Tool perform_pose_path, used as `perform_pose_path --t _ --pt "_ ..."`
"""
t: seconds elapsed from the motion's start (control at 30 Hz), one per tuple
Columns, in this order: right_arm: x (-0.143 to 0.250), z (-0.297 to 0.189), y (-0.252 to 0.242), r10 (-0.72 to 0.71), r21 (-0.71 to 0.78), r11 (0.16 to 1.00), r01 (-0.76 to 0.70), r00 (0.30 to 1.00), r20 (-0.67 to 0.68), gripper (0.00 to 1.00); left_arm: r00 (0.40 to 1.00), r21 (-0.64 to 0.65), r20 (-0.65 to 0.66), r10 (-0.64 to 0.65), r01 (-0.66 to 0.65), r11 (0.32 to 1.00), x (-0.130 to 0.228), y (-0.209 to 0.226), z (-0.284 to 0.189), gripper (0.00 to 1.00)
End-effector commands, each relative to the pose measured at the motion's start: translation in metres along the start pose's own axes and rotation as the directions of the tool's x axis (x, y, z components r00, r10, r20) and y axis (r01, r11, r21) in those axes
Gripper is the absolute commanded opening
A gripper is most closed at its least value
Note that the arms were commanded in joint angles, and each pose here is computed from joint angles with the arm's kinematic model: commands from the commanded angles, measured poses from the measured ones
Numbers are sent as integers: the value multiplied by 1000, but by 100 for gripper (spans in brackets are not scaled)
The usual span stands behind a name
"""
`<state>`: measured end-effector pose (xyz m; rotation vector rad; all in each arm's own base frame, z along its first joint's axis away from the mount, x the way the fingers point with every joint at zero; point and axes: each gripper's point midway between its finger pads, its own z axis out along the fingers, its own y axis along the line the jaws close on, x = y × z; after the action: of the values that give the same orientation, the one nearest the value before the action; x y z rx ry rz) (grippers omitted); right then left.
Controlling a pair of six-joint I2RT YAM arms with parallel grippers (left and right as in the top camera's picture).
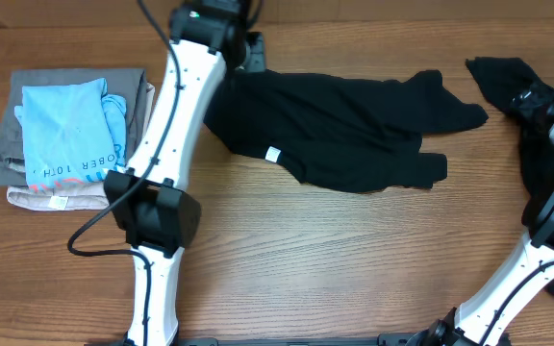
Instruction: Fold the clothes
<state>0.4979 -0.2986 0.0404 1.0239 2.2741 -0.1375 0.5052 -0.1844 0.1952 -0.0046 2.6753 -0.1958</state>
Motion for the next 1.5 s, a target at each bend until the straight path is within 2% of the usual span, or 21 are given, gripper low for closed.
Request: perform_pose_path --t 0.0,0.07,0.17,0.3,0.33,0.47,0.5,0.6,0.63,0.67,0.7,0.73,0.8,0.93,0.97,1.23,1.33,1.47 --pt "-75 -89 30 12 -80 997 -1 990 138 100 993 64 -19 120 -119 991 20 -48 1 6" --pt "-68 -113 45 14 -150 989 -4 998 68 100 988 73 -36 147 -144 987 30 -62 5 6" --pt "-36 -141 67 59 -257 963 -87 992 -112 100 989 72 -74 129 -124 990 43 -72 15 10" --pt "31 -164 85 44 -313 932 -184 913 -406 99 988 41 -128 80 -76 996 54 -65 20 16" --pt "47 -168 84 29 -297 937 -186 887 -462 98 988 34 -138 77 -73 997 55 -61 19 24" --pt "103 -173 84 -97 -277 957 -85 807 -583 81 984 -9 -173 37 -39 999 56 -36 20 38" --pt "113 -172 83 -122 -274 960 -58 793 -597 80 984 -21 -179 12 -16 1000 54 -28 20 41" --pt "137 -164 77 -165 -249 969 7 765 -623 78 982 -47 -182 -51 43 998 46 0 21 44" --pt "142 -158 75 -173 -238 971 27 766 -619 78 981 -52 -181 -67 59 997 43 7 21 48" --pt "145 -151 73 -178 -229 972 43 771 -611 78 979 -60 -182 -87 77 995 40 17 21 55" --pt "149 -145 72 -183 -225 973 54 777 -602 78 977 -68 -186 -107 96 993 38 27 21 67" --pt "154 -137 71 -185 -223 973 61 780 -598 78 973 -73 -193 -128 116 991 37 36 21 72" --pt "170 -127 68 -189 -226 972 61 772 -607 73 961 -70 -220 -168 157 985 39 52 19 73" --pt "206 -119 67 -191 -261 965 19 732 -654 52 937 -89 -259 -237 221 971 42 81 15 71" --pt "212 -119 68 -191 -271 963 6 724 -663 51 933 -96 -260 -249 232 968 42 88 15 71" --pt "223 -121 74 -227 -315 949 6 707 -670 56 923 -115 -258 -287 266 957 40 107 13 71" --pt "224 -121 75 -234 -319 948 12 706 -668 67 923 -115 -258 -285 264 958 40 106 13 71" --pt "225 -115 83 -255 -344 939 28 726 -638 68 924 -114 -257 -284 263 958 40 105 13 70"
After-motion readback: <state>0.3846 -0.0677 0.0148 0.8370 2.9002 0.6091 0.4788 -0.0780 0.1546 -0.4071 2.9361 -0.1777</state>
